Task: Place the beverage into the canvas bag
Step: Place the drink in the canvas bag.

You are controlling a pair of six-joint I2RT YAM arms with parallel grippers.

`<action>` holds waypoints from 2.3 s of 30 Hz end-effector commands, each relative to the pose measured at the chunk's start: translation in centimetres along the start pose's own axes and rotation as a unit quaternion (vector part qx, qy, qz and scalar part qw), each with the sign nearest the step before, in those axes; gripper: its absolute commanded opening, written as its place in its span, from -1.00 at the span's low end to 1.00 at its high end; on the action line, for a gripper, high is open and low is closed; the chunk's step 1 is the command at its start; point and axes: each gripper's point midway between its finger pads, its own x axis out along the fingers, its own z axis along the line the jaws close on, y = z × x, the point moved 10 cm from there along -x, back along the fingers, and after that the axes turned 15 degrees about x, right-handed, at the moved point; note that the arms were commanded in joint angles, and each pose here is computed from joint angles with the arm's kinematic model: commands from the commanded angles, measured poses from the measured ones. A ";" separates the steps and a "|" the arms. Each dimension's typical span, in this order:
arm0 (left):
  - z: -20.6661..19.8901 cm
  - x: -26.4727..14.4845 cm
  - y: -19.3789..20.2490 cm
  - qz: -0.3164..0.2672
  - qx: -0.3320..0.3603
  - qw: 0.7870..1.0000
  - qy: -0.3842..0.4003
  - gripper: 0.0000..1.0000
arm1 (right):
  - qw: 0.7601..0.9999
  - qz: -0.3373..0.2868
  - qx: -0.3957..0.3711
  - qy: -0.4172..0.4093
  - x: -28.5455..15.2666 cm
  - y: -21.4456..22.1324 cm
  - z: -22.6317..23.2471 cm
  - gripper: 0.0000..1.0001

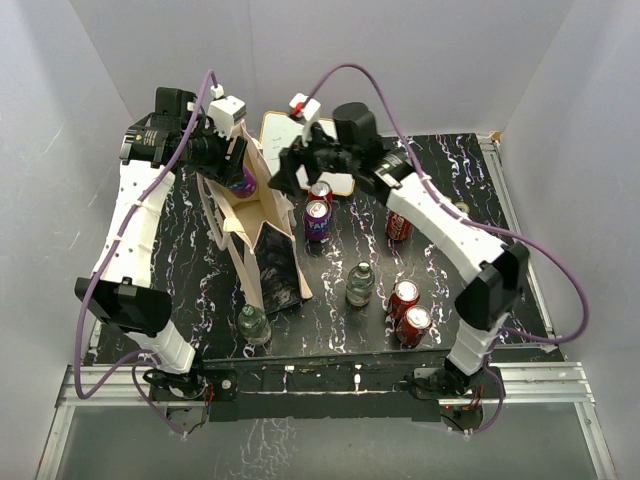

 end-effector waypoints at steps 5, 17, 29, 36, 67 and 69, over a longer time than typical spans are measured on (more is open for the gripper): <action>0.8 2.2 -0.4 -0.001 0.021 1.000 -0.012 -1.00 | 0.993 0.037 0.062 0.093 3.7 1.3 -2.7 -0.24; 2.2 5.1 -0.5 0.021 0.082 0.996 0.037 -1.00 | 0.994 0.022 0.028 0.107 3.3 -0.1 -5.5 -0.85; 3.5 3.2 2.0 0.092 0.153 0.983 0.036 -1.00 | 0.987 -0.022 0.042 0.152 0.8 -0.8 -6.8 -0.85; 2.4 1.3 5.1 0.151 0.211 0.964 0.064 -1.00 | 0.976 -0.036 0.060 0.206 0.2 -0.1 -8.1 -0.84; 1.7 10.8 3.3 0.087 0.249 0.955 0.135 -1.00 | 0.991 0.005 0.047 0.123 0.6 2.9 -7.3 -0.85; 1.6 10.8 3.8 0.101 0.258 0.949 0.152 -1.00 | 0.990 0.000 0.048 0.133 0.6 2.7 -7.4 -0.84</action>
